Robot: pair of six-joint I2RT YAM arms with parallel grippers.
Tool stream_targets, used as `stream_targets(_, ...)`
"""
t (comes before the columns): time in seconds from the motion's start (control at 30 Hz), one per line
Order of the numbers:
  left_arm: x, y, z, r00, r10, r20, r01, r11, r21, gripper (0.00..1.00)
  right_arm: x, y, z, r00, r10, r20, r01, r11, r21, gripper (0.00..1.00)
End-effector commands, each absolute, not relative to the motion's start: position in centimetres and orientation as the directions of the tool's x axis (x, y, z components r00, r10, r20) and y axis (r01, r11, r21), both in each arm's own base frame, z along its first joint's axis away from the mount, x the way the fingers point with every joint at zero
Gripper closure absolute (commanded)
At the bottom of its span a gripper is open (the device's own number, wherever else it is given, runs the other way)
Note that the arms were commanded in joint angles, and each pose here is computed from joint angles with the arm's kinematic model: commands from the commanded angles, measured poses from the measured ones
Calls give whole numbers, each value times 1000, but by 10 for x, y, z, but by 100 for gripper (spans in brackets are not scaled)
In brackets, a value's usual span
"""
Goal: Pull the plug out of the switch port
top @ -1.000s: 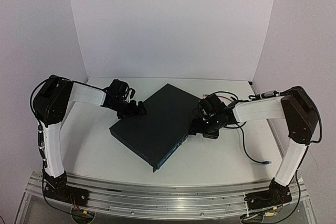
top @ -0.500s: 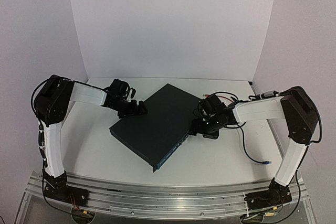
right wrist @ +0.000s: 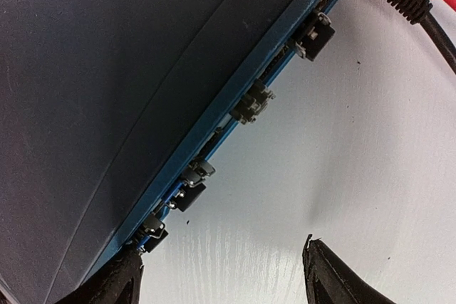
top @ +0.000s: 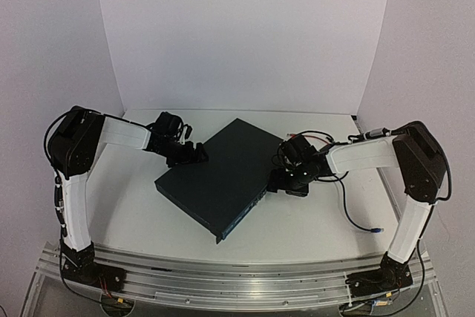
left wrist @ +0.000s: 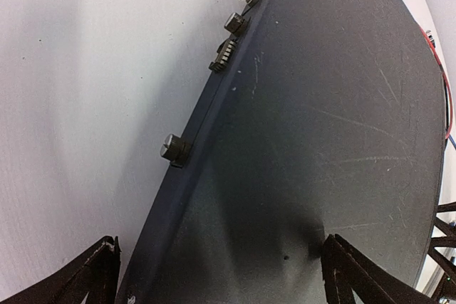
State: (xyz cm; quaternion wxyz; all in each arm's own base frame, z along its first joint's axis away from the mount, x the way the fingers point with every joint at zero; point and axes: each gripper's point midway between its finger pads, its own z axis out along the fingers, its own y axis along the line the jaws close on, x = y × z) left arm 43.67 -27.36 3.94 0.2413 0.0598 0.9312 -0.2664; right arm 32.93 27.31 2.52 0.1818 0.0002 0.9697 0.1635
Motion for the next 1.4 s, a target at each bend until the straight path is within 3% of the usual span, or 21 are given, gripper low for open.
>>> stream_targets(0.0, 434, -278, 33, -885, 3, -466, 246, 853, -461, 2, 351, 283, 40, -903, 96, -419, -58, 939, 339, 26)
stream_targets(0.2, 435, -278, 35, -883, -2, -470, 243, 854, -460, 2, 357, 278, 36, -898, 183, -400, 36, 937, 348, 28)
stream_targets(0.43, 435, -275, 34, -884, -3, -467, 235, 861, -450, 2, 347, 254, 24, -904, 313, -292, 215, 921, 324, 35)
stream_targets(0.63, 436, -275, 33, -886, 3, -463, 234, 866, -443, 2, 332, 245, 8, -919, 337, -205, 270, 916, 295, 35)
stream_targets(0.87, 438, -275, 34, -886, 1, -465, 230, 870, -437, 2, 316, 228, 7, -924, 340, -173, 287, 919, 271, 36)
stream_targets(1.13, 440, -276, 34, -886, -4, -463, 225, 871, -437, 2, 317, 234, 8, -953, 247, -176, 194, 942, 275, 37)
stream_targets(1.37, 441, -276, 37, -883, -7, -469, 226, 869, -439, 2, 331, 239, 44, -932, 58, -359, -52, 956, 288, 36)
